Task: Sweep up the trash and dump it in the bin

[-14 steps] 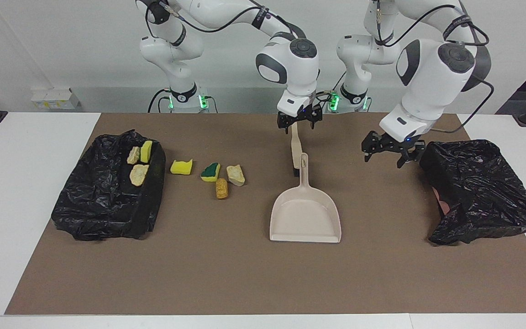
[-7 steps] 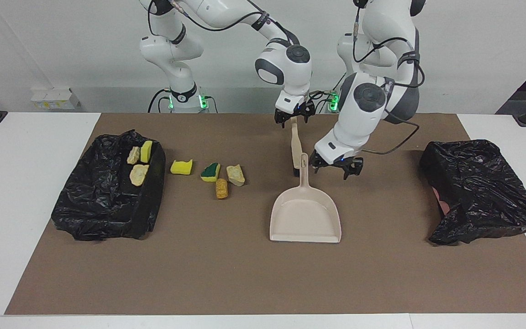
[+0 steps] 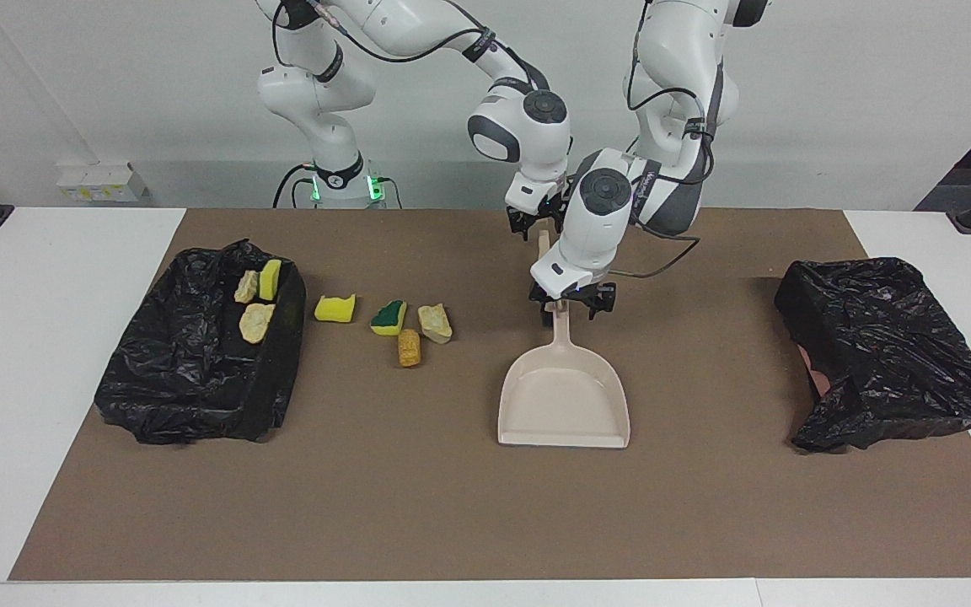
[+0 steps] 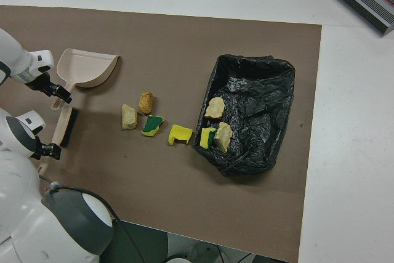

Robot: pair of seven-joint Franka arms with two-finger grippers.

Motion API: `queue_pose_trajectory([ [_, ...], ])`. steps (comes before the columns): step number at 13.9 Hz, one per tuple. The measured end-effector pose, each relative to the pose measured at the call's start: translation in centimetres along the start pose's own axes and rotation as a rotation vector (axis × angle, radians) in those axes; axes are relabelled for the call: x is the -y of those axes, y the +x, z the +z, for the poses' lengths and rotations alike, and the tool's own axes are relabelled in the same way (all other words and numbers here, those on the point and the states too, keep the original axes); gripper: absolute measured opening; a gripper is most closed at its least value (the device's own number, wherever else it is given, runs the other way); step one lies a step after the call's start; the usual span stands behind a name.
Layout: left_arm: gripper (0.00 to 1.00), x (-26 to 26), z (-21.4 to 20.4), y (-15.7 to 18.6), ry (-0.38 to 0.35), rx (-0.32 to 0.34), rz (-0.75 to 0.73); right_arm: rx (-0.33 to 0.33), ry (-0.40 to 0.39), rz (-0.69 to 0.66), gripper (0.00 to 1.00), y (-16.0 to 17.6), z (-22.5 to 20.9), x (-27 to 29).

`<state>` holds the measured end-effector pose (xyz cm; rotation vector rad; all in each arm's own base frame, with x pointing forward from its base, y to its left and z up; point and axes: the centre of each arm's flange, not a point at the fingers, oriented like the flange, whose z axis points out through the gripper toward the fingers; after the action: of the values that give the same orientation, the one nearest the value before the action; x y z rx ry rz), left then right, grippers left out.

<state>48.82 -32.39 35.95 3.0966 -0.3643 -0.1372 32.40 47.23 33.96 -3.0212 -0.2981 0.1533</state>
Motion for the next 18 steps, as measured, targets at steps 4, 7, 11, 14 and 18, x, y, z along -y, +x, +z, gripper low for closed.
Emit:
queue_pose_trajectory([
  [4,0.57,-0.1,-0.4,-0.6,-0.003,-0.013,-0.005,0.002,-0.003,-0.016,0.26,0.1,0.0,-0.1],
  [7,0.32,0.2,-0.5,-0.4,-0.005,-0.02,-0.008,0.05,-0.057,-0.025,0.26,0.5,-1.0,-0.6],
  [11,0.32,0.7,-0.9,0.1,-0.01,-0.036,-0.017,0.095,-0.196,-0.041,0.26,1.0,-6.0,-3.7],
  [14,0.32,2.7,-2.4,1.5,-0.019,-0.067,0.002,0.133,-0.286,-0.006,0.26,0.9,-11.3,-9.1],
  [18,0.32,7.7,-4.8,3.4,-0.016,-0.074,0.08,0.112,-0.294,0.183,0.26,2.7,-15.2,-17.9],
])
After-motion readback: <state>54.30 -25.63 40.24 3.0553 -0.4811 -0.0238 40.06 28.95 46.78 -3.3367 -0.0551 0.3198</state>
